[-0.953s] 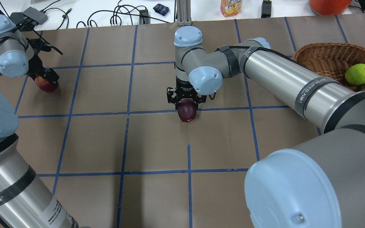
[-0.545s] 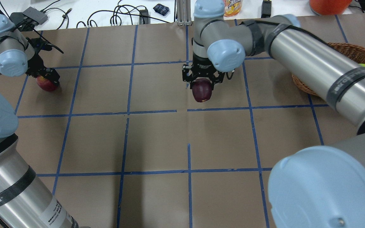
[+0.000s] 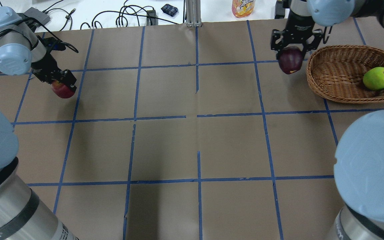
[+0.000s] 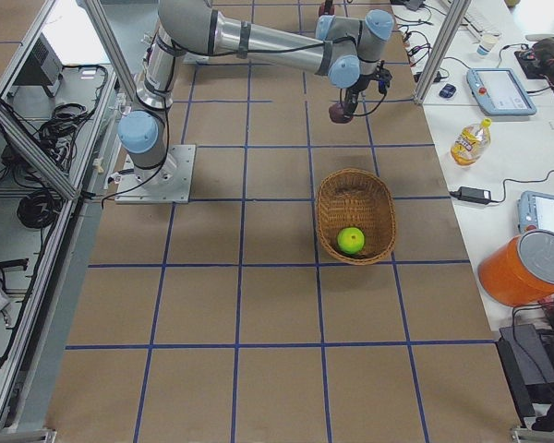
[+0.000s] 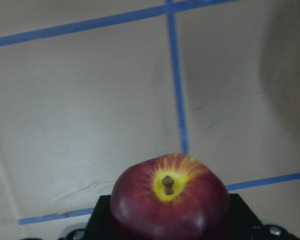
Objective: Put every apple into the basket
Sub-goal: 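Carry the dark apple into the basket while the left lifts the red apple, then set the red apple at center with the left gripper while the right withdraws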
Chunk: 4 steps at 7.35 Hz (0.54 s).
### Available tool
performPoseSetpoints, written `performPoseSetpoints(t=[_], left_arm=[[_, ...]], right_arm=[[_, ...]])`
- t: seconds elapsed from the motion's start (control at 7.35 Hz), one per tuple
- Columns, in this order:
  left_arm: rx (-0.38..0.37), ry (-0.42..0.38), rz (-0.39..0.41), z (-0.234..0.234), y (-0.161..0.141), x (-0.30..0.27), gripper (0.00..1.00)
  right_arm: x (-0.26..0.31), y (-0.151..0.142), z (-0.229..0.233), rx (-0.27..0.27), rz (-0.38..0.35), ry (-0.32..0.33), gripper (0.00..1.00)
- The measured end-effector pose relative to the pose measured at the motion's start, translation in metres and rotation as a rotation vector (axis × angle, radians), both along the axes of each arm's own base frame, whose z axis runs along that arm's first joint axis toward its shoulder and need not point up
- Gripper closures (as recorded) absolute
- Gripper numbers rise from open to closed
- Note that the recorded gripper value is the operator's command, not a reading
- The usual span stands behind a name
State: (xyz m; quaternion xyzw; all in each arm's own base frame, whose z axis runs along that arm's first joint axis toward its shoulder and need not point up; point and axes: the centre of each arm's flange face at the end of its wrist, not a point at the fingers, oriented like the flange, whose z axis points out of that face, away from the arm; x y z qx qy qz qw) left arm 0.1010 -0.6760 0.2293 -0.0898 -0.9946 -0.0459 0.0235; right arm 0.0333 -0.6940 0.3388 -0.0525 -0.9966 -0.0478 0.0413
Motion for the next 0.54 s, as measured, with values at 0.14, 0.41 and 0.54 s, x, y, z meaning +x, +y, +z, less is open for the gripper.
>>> performPoseSetpoints(t=[0.14, 0.41, 0.54], left_arm=[[0.003, -0.006, 0.064, 0.011, 0.009, -0.054, 0.65], [0.01, -0.013, 0.245, 0.026, 0.034, -0.185, 0.65], [0.015, -0.02, 0.302, 0.026, 0.051, -0.247, 0.65]], right_arm=[[-0.054, -0.003, -0.005, 0.012, 0.022, 0.018, 1.0], [-0.136, -0.009, -0.031, 0.011, 0.063, 0.031, 1.0], [-0.168, -0.012, -0.052, 0.009, 0.078, 0.037, 1.0]])
